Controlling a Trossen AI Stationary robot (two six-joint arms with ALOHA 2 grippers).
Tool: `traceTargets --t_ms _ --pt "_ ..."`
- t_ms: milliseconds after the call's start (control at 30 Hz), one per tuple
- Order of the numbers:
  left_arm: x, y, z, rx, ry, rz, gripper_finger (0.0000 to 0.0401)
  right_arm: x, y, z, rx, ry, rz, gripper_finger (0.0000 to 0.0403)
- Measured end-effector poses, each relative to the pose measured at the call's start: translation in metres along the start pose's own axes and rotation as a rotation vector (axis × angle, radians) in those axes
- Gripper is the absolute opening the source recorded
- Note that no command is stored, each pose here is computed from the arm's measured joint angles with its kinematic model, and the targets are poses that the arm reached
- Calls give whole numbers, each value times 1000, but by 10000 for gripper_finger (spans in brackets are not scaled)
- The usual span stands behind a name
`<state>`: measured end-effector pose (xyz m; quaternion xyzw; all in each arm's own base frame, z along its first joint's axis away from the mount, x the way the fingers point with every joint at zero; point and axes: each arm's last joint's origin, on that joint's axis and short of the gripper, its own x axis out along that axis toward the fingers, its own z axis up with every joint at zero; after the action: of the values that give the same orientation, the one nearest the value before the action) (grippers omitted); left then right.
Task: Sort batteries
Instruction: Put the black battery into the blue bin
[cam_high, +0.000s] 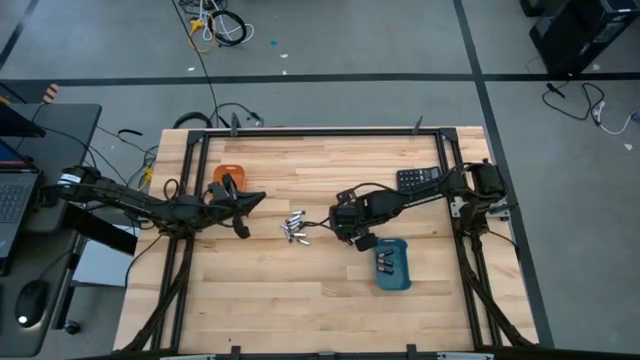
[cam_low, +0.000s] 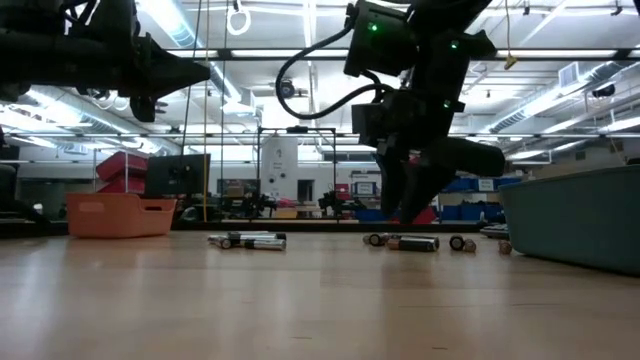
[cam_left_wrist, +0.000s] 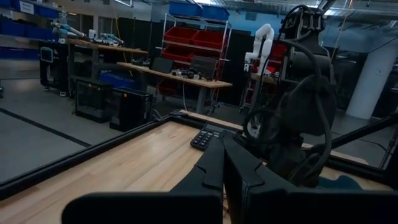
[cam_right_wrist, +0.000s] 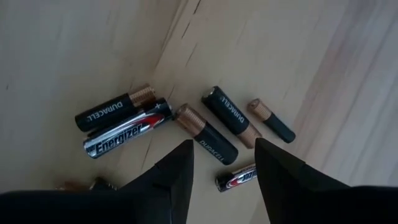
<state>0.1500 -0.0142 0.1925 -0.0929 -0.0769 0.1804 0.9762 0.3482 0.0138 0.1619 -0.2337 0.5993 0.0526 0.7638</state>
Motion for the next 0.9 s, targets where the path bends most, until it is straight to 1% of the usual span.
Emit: traceTargets --t_ms 900 --pt "0 0 0 -5 3 -1 0 0 -1 4 5 -51 10 150"
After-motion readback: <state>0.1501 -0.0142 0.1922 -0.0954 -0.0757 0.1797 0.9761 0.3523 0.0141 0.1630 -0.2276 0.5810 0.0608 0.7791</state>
